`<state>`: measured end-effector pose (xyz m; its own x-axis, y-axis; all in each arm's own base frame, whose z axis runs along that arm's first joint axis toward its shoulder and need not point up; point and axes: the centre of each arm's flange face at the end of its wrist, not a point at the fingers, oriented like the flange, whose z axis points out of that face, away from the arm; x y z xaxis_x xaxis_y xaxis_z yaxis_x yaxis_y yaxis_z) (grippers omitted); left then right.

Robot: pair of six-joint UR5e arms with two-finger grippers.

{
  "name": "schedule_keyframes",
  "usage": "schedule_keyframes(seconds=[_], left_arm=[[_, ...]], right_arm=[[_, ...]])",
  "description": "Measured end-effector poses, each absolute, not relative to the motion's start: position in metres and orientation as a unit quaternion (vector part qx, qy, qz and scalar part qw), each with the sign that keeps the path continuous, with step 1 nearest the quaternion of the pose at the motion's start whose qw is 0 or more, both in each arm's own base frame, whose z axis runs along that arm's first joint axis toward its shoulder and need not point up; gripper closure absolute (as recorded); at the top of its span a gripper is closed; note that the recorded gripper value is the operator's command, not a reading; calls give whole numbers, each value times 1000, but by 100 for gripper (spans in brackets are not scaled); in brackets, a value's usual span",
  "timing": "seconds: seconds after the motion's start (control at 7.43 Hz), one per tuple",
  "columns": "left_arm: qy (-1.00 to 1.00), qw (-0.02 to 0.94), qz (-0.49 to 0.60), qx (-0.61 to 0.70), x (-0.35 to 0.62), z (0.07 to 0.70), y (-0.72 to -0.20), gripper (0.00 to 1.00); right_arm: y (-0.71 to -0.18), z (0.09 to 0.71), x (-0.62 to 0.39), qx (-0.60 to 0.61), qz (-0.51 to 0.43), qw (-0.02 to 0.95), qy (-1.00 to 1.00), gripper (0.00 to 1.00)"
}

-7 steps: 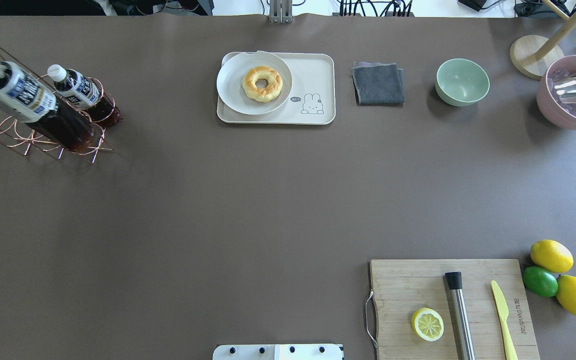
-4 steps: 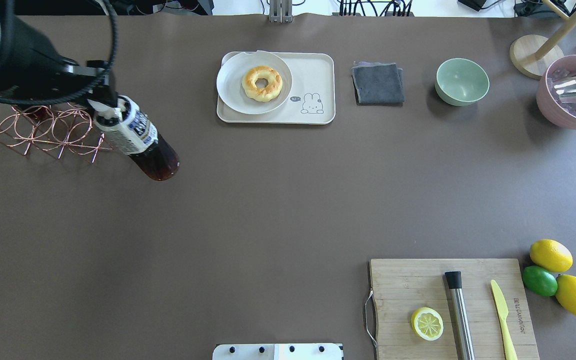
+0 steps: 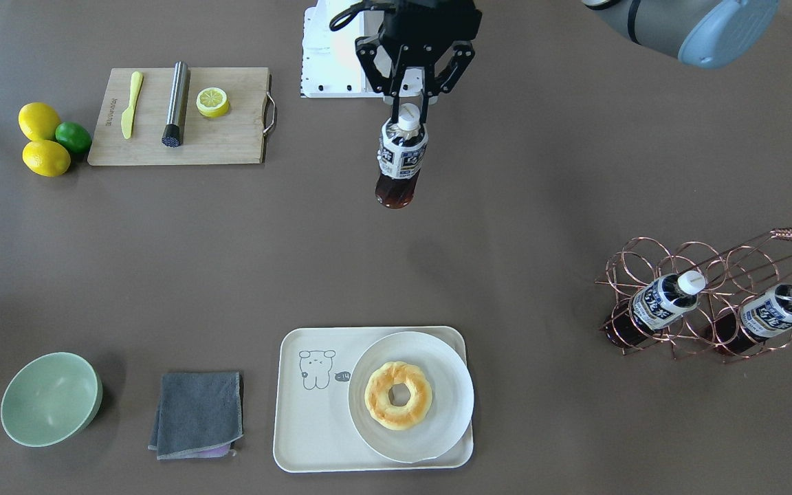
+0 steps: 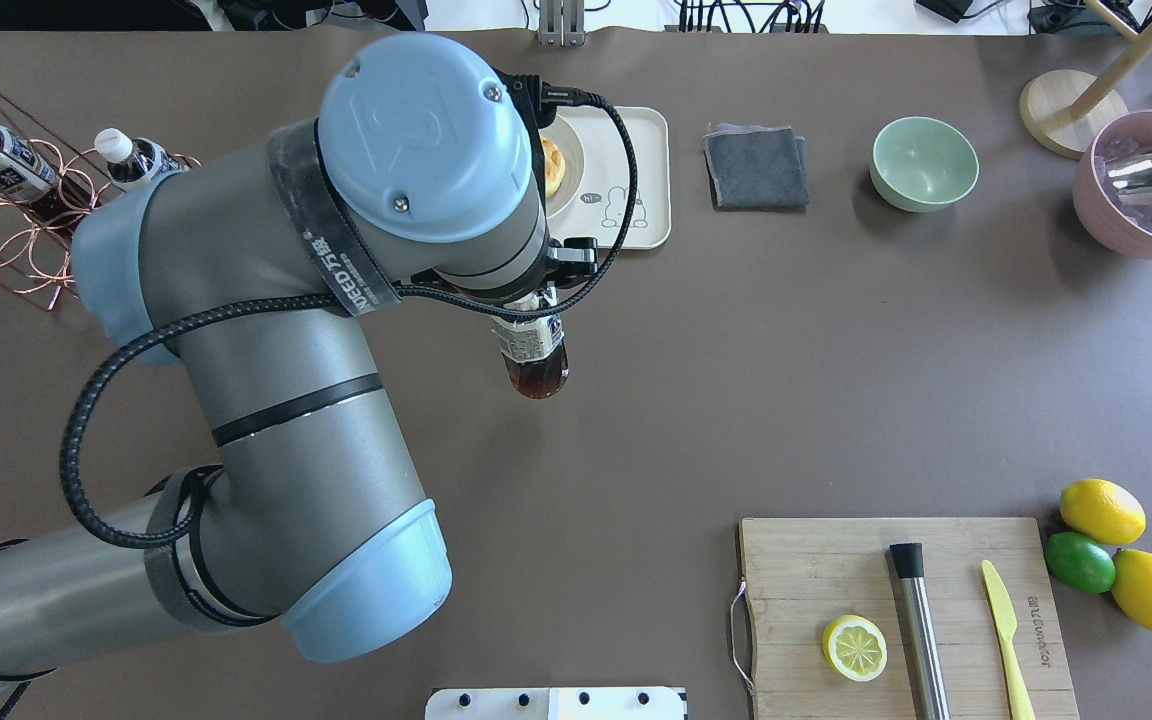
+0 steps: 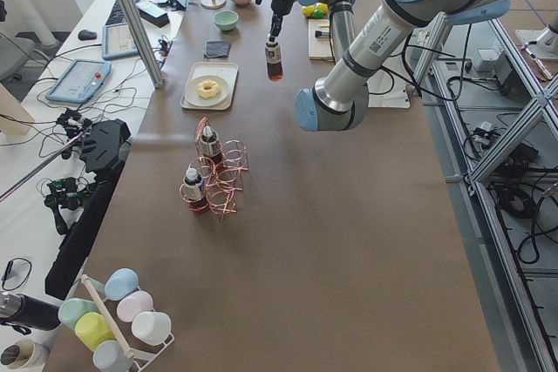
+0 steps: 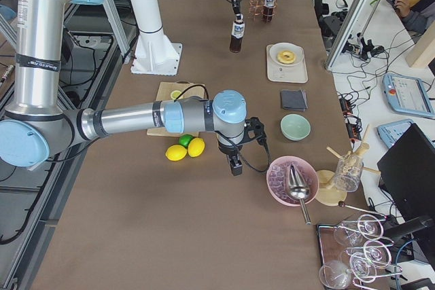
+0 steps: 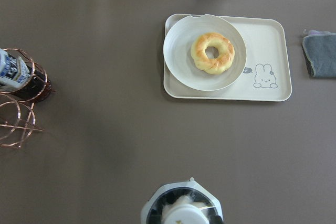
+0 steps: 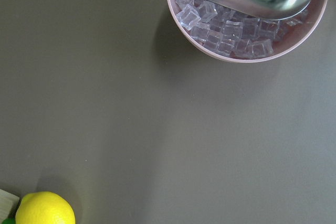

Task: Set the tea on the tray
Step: 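Lift the tea bottle out of the rack and set it on the table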

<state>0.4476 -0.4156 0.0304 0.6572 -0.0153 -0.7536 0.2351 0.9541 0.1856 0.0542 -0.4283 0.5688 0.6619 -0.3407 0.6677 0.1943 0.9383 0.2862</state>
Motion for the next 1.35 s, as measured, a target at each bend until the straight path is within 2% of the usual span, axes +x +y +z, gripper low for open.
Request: schedule_keyframes(seconds=[0.81,0.94,1.08,1.21,1.35], left_arm=[[409,902,-34,131,503,59,-382,100],[410,901,-33,137,508,60,-378,89],[411,900,-31,142,512,61,-374,26],[411,899,-30,145,513,61,-372,4],[411,899,-30,146,514,62,-371,4]], right_arm=[[-434,565,49,95,-149,906,-386,0],[-434,563,49,96,-150,905,-386,0],[-433,562,49,98,-150,905,-386,0],[-433,562,49,98,-151,904,-388,0],[-433,561,49,100,-153,902,-391,0]])
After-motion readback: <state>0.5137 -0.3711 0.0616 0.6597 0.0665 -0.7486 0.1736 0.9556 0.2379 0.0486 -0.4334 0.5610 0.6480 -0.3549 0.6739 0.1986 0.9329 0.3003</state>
